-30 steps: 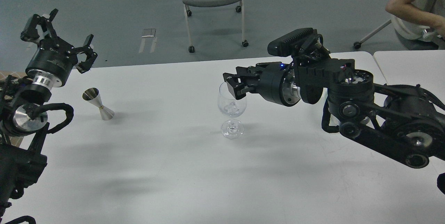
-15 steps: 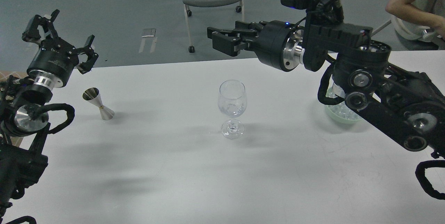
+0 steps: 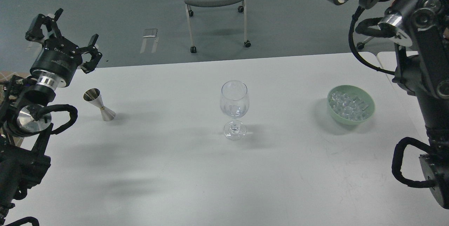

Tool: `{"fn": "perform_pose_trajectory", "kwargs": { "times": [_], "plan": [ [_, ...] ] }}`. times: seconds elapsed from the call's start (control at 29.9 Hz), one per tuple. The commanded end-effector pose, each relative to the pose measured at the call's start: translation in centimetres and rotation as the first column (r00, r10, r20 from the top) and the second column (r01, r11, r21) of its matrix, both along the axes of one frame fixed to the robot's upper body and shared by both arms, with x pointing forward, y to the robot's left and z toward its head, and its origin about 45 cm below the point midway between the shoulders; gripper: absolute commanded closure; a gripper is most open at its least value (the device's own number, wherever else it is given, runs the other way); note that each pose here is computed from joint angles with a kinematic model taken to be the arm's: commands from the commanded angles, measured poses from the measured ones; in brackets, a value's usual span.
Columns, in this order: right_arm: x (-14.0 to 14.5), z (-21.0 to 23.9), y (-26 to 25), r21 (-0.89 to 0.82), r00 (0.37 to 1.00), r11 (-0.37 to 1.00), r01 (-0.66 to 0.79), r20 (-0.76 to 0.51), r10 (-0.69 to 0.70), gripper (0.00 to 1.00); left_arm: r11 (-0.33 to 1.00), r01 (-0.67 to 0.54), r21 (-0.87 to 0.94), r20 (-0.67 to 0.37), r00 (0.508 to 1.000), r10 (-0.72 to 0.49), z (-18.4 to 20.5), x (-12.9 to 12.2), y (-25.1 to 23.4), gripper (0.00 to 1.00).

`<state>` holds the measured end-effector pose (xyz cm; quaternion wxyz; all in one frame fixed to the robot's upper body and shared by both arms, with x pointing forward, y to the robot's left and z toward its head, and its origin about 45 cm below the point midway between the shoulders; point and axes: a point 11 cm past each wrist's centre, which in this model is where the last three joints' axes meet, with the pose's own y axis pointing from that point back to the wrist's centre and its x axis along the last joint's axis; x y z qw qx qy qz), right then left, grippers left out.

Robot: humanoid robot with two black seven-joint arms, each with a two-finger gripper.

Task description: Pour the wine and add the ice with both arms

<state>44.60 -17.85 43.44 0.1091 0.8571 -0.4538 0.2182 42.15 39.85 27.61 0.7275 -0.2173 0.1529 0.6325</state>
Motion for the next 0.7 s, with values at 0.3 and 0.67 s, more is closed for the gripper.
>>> {"fn": "perform_pose_trajectory", "kwargs": {
  "times": [0.3, 0.67],
  "plan": [
    [5.5, -2.3, -7.2, 0.672, 0.944, 0.73, 0.122, -0.307, 0.125, 0.0, 1.0, 0.003, 0.005, 0.02, 1.0, -0.003, 1.0, 0.6, -0.2, 0.02],
    [7.3, -7.0, -11.1, 0.871, 0.918, 0.422, 0.25, -0.352, 0.183, 0.0, 1.0, 0.006, -0.013, 0.135, 0.991, -0.004, 2.2, 0.9, -0.3, 0.02]
  ]
}}
